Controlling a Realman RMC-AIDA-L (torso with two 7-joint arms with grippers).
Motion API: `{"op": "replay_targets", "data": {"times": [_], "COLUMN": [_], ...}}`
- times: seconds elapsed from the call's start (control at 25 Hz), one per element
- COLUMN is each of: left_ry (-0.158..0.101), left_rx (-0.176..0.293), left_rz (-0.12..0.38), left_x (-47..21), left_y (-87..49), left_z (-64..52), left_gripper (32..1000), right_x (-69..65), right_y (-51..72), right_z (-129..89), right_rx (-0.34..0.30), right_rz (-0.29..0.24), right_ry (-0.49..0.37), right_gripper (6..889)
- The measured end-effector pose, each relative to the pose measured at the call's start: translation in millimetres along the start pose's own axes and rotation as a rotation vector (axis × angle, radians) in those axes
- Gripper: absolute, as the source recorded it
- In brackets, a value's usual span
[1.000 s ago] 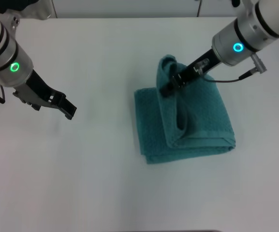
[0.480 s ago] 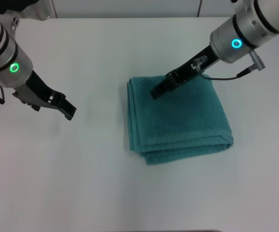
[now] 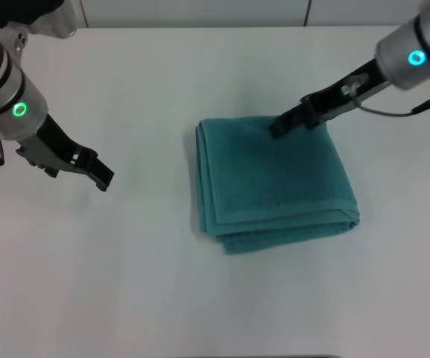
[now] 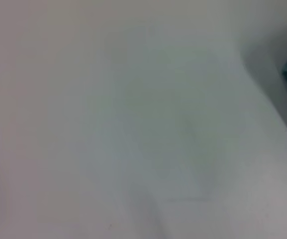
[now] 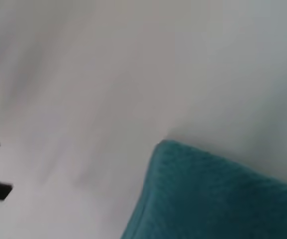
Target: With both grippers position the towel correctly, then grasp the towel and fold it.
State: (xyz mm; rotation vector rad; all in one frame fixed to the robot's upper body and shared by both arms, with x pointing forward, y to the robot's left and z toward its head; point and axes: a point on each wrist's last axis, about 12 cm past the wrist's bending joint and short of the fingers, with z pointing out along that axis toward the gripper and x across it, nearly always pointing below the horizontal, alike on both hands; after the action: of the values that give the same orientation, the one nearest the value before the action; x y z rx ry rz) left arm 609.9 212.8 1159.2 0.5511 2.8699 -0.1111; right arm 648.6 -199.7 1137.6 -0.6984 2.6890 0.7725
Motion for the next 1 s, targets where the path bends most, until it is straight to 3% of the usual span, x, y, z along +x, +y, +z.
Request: {"op": "replay_targets", "data": {"times": [0.24, 0.44, 0.64, 1.0], "left_ry": [0.001, 0.006, 0.005, 0.006], "left_rx": [0.0, 0.001, 0.004, 0.004], "left_rz": [-0.003, 0.0, -0.004, -0.003], "left_x": [0.0, 0.6, 0.5, 0.3], "left_y": [0.5, 0.0, 0.3, 0.1], "left_z": [-0.3, 0.1, -0.3, -0.4], "left_gripper": [919, 919, 919, 919], "right_x": [7.4, 17.9, 25.2, 24.3], "right_y": [-28.0, -46.3, -53.1, -52.7], "right_z": [-34.7, -49.9, -53.4, -53.4], "right_rx": [0.07, 0.116, 0.153, 0.158], "right_rz": [0.084, 0.128, 0.139, 0.134], "right_ry": [-0.073, -0.066, -0.026, -0.02], "right_gripper": [860, 859, 859, 856]}}
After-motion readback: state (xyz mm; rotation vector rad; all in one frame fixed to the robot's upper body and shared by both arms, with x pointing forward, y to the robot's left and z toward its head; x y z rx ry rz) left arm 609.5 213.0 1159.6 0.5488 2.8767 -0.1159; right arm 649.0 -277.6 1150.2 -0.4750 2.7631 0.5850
